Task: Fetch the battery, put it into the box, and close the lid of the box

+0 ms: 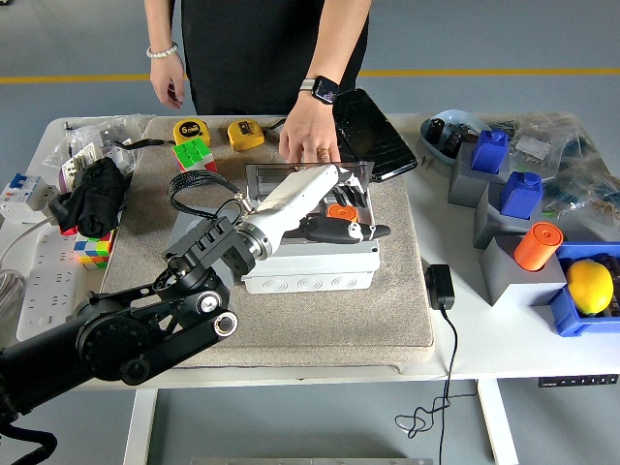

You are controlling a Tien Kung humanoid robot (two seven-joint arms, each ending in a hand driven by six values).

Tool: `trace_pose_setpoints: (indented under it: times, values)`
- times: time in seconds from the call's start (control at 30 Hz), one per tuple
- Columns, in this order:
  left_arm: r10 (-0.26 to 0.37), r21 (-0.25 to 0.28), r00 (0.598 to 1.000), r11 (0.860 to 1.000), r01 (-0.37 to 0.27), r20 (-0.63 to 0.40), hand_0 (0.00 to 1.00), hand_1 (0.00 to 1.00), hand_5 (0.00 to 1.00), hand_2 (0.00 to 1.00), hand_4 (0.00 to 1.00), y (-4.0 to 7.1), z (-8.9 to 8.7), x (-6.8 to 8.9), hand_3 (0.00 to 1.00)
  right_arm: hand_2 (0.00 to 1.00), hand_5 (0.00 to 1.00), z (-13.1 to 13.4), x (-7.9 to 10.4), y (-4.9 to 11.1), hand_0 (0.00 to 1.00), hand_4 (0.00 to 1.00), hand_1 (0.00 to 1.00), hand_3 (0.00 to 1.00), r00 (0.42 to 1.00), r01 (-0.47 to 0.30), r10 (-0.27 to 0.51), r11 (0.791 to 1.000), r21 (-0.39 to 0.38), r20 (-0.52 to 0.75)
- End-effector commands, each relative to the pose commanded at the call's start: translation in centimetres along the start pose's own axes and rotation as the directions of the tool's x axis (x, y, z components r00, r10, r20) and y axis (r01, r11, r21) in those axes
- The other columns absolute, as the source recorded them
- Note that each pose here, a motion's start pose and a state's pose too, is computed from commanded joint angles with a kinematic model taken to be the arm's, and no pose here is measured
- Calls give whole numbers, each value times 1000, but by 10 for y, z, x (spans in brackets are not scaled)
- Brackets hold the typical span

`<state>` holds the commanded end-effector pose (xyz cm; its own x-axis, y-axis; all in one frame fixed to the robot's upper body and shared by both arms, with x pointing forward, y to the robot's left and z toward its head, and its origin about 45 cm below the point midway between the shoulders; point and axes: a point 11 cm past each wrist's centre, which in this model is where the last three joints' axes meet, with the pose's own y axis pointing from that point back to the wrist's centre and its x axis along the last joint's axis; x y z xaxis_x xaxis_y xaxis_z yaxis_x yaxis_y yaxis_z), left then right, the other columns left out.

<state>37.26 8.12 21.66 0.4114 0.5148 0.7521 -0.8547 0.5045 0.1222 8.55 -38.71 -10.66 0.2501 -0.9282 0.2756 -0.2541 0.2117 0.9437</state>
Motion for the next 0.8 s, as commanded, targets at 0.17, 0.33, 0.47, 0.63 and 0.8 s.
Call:
trace_pose_setpoints:
  times: [0.17,0.33,0.47,0.63,0.8]
  values:
    - [-14,11,999,1000,15,-48,416,621,616,572,998,-1,-7,-5,501,675,575,0,-1,0,716,997,672,633,1000,2,-2,1000,1,-2]
    - [-16,21,998,1000,17,-66,498,644,615,585,998,-2,-13,-7,512,675,575,-1,-1,0,716,997,672,633,1000,3,-3,1000,1,-2]
    - [-6,9,997,1000,7,-71,498,644,615,585,998,-1,-12,-7,512,675,575,-1,-1,0,716,997,672,633,1000,2,-2,1000,1,-2]
    - [-17,30,997,999,19,-69,505,658,615,583,998,-1,-18,-10,511,675,574,-2,-1,0,718,997,671,633,1000,3,-3,1000,4,-3]
    - [-26,62,998,998,30,-58,483,653,617,578,998,0,-29,-13,507,675,574,-4,-2,0,717,997,671,633,1000,5,-5,1000,9,-3]
